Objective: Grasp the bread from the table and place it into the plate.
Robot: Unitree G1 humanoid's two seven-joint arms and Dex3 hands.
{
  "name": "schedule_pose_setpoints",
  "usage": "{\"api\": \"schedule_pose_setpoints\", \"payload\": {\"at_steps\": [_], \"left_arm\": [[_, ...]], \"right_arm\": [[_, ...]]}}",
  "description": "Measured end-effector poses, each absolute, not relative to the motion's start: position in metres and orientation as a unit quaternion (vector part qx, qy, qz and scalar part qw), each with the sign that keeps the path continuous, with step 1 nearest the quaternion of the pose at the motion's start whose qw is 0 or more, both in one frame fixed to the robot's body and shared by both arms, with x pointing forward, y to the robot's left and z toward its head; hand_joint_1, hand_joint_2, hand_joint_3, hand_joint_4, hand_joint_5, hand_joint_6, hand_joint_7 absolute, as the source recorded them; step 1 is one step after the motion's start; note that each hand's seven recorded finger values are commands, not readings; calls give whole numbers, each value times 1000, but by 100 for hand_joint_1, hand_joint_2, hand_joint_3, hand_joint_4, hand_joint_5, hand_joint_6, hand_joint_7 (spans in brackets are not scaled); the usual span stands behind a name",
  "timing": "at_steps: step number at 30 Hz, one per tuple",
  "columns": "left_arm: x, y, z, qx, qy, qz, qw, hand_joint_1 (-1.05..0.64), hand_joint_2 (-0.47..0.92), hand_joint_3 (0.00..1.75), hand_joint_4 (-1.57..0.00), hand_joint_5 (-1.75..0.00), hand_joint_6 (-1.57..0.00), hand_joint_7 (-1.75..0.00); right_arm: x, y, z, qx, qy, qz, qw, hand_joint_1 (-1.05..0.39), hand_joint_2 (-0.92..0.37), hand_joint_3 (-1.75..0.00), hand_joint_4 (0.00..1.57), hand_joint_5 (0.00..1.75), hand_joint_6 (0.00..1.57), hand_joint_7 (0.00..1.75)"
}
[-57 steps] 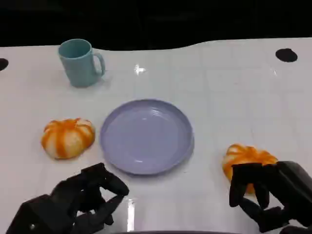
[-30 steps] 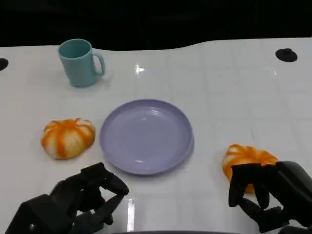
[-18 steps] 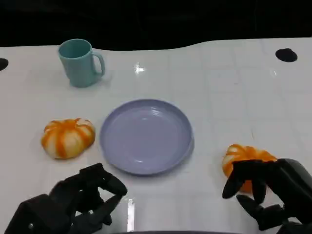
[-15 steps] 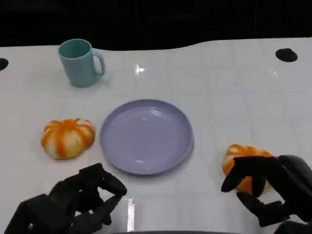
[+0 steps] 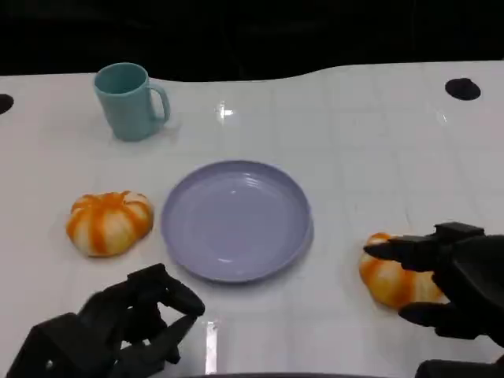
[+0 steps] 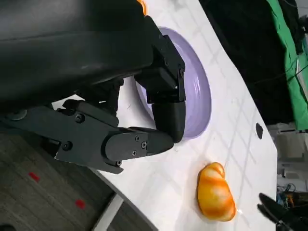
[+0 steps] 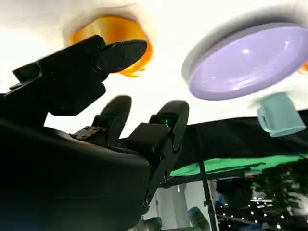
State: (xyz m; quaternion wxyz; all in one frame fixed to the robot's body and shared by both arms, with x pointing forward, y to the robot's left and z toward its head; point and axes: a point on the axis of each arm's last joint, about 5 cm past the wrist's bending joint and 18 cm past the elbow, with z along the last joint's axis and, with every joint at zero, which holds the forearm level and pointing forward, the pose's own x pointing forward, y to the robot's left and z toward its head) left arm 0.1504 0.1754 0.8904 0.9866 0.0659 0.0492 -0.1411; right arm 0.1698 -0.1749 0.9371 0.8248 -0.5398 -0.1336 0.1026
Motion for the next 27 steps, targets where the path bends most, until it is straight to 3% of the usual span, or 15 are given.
{"api": "schedule_pose_setpoints", "payload": {"at_steps": [13,20,27], "left_arm": [[151,173,891,67,48,-147,986,-38,92,46,-64,-175,-59,-135],[152,172,891,68,48,-148,985,-39,92,47,-64,-175,-59,-135],[151,170,891,67,48,-151,985,-40,92,47,-63,-175,-59,-135]], "right_arm": [[168,-171,947,-591,-92,128,791,-53,-79,-1,12,39,35,0],[185,-166,939,-602,-52,163,780,-56,-85,-2,10,40,32,0],[211,-161,918,-620,-1,192,761,-58,-91,-2,11,37,31,0]]}}
